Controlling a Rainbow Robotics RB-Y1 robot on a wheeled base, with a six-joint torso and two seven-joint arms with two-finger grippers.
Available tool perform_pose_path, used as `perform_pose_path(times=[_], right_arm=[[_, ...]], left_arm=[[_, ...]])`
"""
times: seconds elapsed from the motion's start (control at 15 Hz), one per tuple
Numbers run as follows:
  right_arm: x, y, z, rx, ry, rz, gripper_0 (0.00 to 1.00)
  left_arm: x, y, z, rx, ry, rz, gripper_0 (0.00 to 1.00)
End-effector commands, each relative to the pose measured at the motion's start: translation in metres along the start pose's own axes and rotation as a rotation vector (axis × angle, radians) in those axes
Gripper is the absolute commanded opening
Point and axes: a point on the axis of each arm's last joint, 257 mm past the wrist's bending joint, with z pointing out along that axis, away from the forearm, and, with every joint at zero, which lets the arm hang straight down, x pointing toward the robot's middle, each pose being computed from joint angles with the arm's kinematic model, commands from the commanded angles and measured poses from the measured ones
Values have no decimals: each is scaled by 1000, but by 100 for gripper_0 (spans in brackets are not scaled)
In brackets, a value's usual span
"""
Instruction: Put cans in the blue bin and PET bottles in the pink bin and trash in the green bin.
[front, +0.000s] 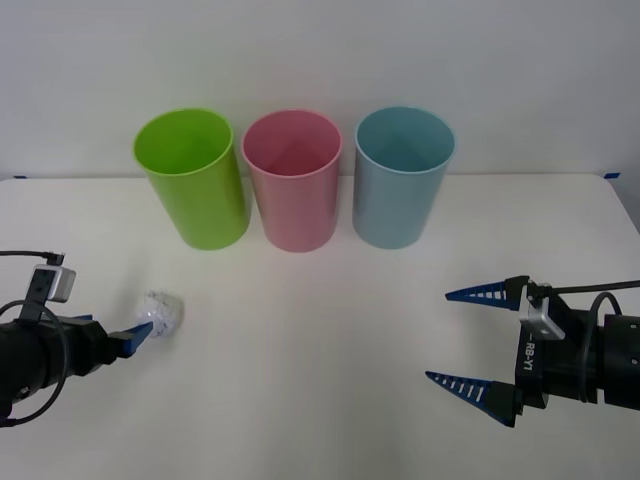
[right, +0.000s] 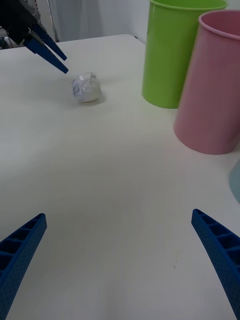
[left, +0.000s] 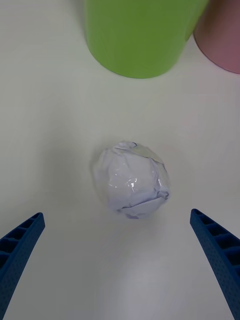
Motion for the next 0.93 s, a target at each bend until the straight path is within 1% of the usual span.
perform_pose_path(times=[0.07, 0.2, 0.27, 0.47, 0.6, 0.73, 0.8, 0.93], right_arm=[[0, 0, 0, 0, 0, 0, 100], [0, 0, 0, 0, 0, 0, 100], [0, 0, 0, 0, 0, 0, 100], [0, 0, 0, 0, 0, 0, 100], [0, 0, 0, 0, 0, 0, 100], [0, 0, 0, 0, 0, 0, 100], [0, 0, 0, 0, 0, 0, 100], [0, 0, 0, 0, 0, 0, 100]], left_arm=[[-6, -7, 13, -29, 23, -12, 100], [-11, -10, 21, -36, 40, -20, 100], [-13, -13, 24, -37, 43, -14, 100], [-14, -14, 32, -42, 61, -35, 100], [-9, -12, 39, -57, 78, -31, 100], [-6, -17, 43, -59, 95, -37, 100], [-6, -16, 44, -65, 98, -34, 100], [-5, -20, 48, -63, 109, -38, 100]])
